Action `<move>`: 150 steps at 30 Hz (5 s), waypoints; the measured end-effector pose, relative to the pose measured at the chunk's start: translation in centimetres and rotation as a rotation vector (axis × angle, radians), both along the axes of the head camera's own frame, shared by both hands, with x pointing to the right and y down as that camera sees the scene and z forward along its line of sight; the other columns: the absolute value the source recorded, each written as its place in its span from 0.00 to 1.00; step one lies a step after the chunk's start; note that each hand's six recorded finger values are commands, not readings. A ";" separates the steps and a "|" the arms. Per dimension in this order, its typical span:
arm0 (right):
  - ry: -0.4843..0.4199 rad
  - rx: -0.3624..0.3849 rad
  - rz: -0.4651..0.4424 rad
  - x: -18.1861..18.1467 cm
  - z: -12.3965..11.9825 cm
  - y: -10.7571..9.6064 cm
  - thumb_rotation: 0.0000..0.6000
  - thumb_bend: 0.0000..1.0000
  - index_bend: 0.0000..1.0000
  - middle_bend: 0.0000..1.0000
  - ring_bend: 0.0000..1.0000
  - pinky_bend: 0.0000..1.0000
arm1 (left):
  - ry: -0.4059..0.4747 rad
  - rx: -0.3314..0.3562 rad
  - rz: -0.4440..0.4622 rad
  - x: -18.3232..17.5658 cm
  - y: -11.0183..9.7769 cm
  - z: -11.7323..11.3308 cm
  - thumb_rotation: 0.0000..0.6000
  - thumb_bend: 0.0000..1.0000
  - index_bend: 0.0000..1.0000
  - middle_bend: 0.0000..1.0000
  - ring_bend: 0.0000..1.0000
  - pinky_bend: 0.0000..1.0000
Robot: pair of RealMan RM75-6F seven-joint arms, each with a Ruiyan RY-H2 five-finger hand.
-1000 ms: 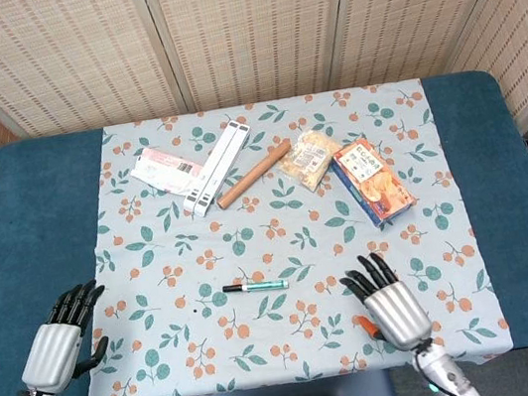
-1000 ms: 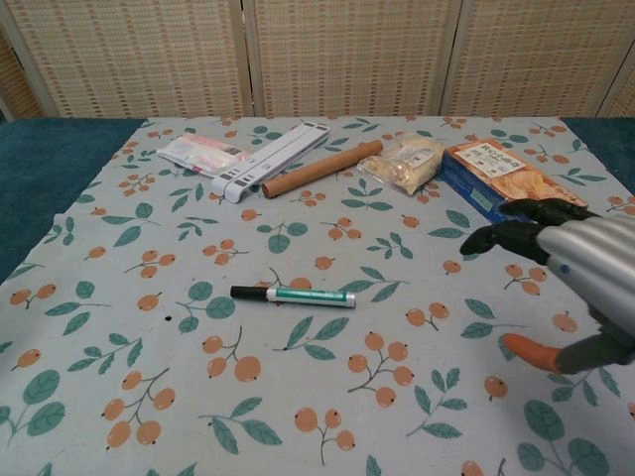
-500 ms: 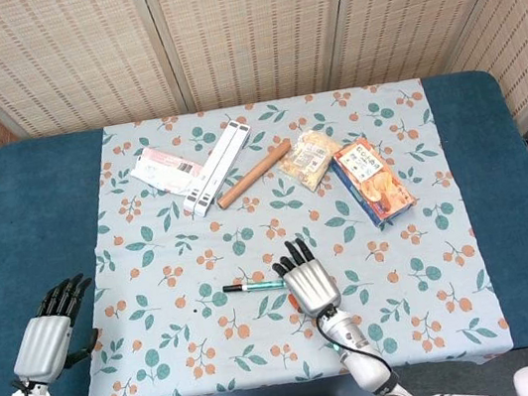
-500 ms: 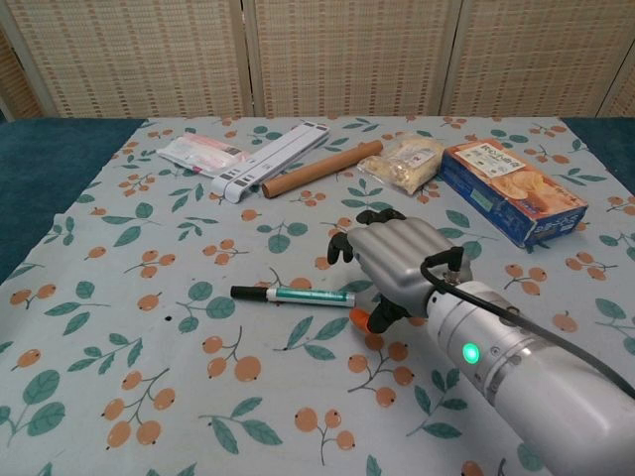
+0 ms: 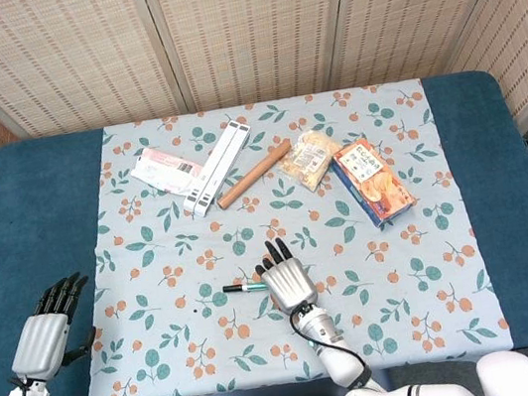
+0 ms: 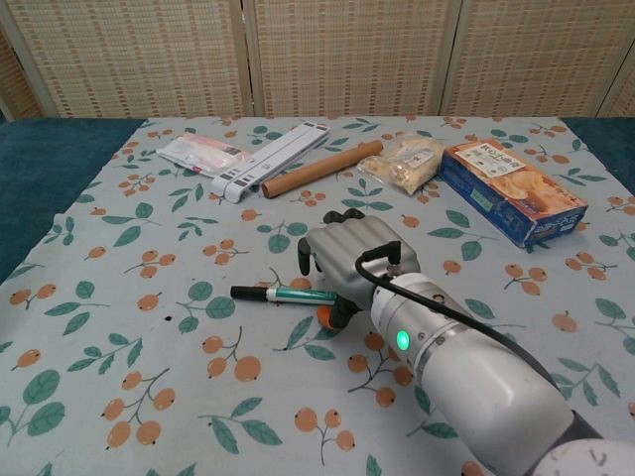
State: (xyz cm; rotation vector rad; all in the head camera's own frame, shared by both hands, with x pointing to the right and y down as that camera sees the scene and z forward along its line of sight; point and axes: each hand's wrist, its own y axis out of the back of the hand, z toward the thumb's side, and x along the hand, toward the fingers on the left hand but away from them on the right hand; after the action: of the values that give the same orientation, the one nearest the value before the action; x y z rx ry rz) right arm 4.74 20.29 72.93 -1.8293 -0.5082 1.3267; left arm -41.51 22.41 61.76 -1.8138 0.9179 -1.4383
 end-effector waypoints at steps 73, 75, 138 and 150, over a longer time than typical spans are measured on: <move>-0.006 0.114 -0.080 -1.5 -3.1 -0.7 1.00 0.32 0.88 0.84 0.44 0.00 | -0.057 0.072 0.236 19.1 -1.0 8.2 1.00 0.38 0.36 0.42 0.33 0.50; -0.011 0.116 -0.076 -1.8 -3.3 -0.9 1.00 0.32 0.88 0.84 0.44 0.00 | -0.062 0.059 0.244 19.6 -0.8 8.3 1.00 0.38 0.35 0.42 0.33 0.50; -0.033 0.106 -0.057 -2.8 -3.0 -0.4 1.00 0.32 0.88 0.84 0.44 0.00 | 0.010 0.162 0.258 24.0 -0.7 8.2 1.00 0.67 0.84 0.91 0.61 0.53; -0.035 0.110 -0.035 -2.0 -3.2 -1.2 1.00 0.32 0.88 0.84 0.44 0.00 | 0.052 0.161 0.214 23.7 -1.0 8.6 1.00 0.74 0.85 0.95 0.65 0.52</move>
State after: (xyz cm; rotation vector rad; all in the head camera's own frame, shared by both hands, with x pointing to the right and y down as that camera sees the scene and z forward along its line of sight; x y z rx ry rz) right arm 2.71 19.13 69.73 -1.7658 -0.5550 1.2216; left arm -17.82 21.44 70.37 -1.7768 0.8138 -1.1569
